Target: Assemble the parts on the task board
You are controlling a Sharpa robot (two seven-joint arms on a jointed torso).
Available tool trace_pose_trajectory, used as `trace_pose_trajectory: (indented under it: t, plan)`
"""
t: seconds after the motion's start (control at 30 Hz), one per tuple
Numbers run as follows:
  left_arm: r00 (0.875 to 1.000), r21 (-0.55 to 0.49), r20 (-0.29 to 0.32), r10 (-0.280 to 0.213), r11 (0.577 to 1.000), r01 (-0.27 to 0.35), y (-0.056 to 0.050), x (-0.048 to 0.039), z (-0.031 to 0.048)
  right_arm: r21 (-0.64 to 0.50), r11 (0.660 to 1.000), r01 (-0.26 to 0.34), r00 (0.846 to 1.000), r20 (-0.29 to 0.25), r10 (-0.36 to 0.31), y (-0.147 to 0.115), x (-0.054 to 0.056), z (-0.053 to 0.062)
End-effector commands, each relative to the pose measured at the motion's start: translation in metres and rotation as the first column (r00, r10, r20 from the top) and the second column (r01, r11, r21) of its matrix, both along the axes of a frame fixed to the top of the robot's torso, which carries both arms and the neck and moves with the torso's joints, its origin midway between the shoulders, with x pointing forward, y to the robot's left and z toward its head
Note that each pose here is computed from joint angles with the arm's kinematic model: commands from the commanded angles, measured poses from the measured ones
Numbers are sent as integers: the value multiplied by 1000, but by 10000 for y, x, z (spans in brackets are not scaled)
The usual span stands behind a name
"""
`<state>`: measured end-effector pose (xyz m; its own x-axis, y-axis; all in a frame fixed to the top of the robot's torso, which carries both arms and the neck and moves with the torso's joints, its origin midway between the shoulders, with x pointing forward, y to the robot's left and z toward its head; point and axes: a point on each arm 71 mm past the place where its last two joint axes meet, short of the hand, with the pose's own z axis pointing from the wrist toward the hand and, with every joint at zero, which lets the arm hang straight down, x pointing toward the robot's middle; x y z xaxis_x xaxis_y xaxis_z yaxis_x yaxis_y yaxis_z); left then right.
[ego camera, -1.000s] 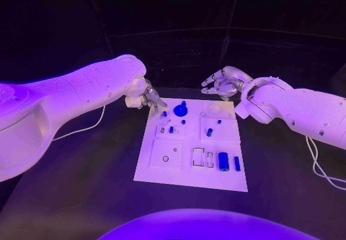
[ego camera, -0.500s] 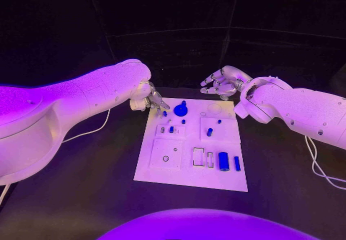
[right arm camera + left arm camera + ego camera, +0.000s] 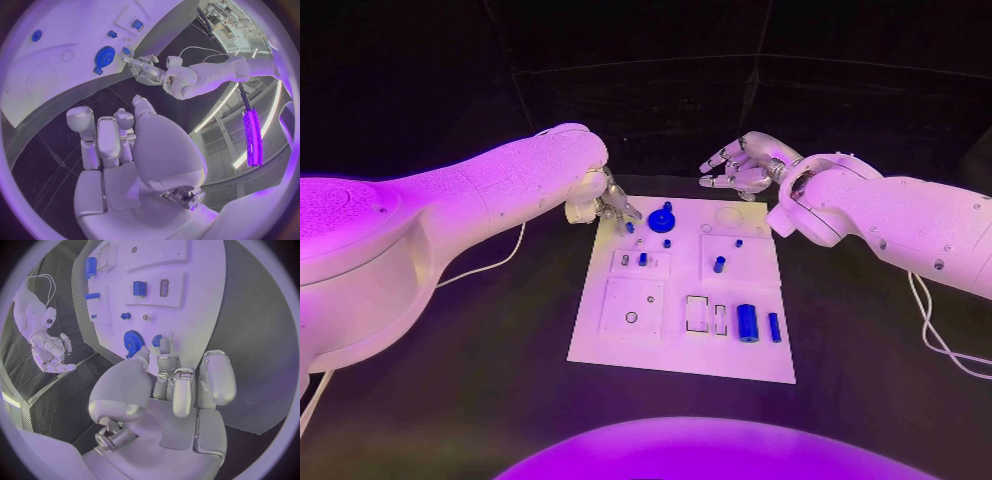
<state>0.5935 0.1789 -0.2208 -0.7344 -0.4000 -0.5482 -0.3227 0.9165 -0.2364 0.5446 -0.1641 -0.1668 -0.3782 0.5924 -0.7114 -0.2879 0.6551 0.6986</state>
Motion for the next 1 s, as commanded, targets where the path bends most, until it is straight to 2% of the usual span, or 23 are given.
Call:
trace_pose_trajectory:
  t: [0.03,1.0]
  plan:
    - [1000,4,16,-6,1000,6,-12,12,12,4,1000,-9,1000,2,9,16,-1,16]
    - [1000,11,-12,-26,1000,27,-66,-15,-39,4,1000,-12,1000,1,12,27,2,15]
